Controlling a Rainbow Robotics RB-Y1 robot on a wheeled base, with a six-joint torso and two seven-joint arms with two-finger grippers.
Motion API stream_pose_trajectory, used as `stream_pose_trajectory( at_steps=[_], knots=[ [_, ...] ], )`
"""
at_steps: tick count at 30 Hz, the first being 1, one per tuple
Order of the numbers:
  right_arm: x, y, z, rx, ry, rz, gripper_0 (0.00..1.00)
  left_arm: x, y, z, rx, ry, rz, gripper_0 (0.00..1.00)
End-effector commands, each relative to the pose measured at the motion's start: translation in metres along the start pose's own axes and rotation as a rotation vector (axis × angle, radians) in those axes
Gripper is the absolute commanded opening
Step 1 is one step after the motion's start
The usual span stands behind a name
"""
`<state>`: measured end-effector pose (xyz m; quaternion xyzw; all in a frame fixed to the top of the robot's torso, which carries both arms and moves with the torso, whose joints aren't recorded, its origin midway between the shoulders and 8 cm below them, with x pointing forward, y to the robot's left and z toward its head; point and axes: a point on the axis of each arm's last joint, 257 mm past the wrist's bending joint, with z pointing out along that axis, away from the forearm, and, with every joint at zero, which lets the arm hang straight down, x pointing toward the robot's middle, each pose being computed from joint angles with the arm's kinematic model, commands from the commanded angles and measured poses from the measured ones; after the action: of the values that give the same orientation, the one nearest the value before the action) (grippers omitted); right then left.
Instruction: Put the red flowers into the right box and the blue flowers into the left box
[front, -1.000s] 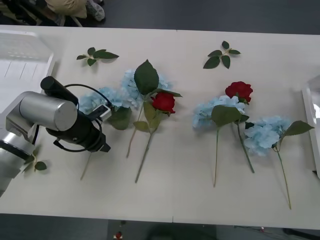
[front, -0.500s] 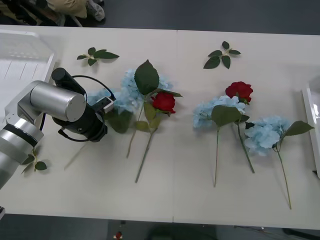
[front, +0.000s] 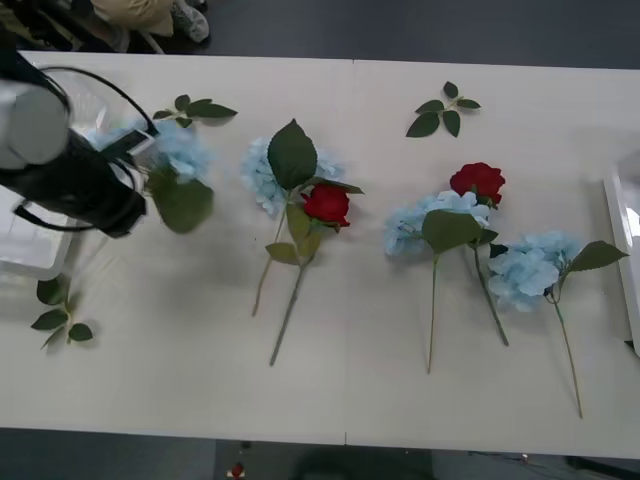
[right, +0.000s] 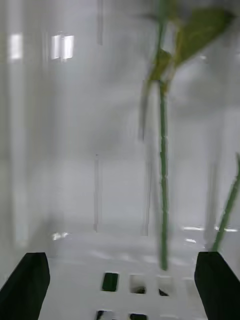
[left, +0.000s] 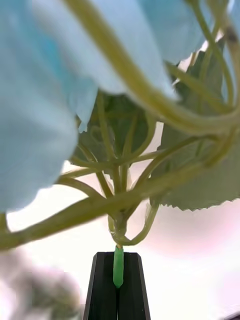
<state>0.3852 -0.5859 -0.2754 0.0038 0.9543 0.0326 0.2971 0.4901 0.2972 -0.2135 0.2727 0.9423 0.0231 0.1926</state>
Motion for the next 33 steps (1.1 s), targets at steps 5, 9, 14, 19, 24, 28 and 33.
stream_pose_trajectory(
  at_steps=[5,9,14,19,24,28,33],
  knots=[
    [-0.05,0.081,-0.018,-0.069,-0.008,-0.2,0.85,0.073,0.186,-0.127,-0.456,0.147,-0.05,0.0],
    [-0.048,0.105,-0.007,-0.063,0.006,-0.204,0.85,0.107,0.241,-0.13,-0.586,0.231,-0.098,0.0],
    [-0.042,0.115,0.016,-0.025,0.026,-0.218,0.85,0.136,0.265,-0.095,-0.584,0.275,-0.134,0.01],
    [-0.036,0.126,0.043,0.007,0.038,-0.224,0.86,0.147,0.283,-0.063,-0.596,0.257,-0.129,0.48],
    [-0.035,0.15,0.062,-0.017,0.031,-0.24,0.85,0.146,0.278,-0.053,-0.557,0.242,-0.14,0.97],
    [-0.034,0.168,0.072,-0.042,0.021,-0.264,0.85,0.121,0.25,-0.059,-0.424,0.183,-0.129,1.0],
    [-0.03,0.186,0.083,-0.068,0.016,-0.293,0.85,0.049,0.177,-0.087,-0.154,-0.036,-0.032,1.0]
  ],
)
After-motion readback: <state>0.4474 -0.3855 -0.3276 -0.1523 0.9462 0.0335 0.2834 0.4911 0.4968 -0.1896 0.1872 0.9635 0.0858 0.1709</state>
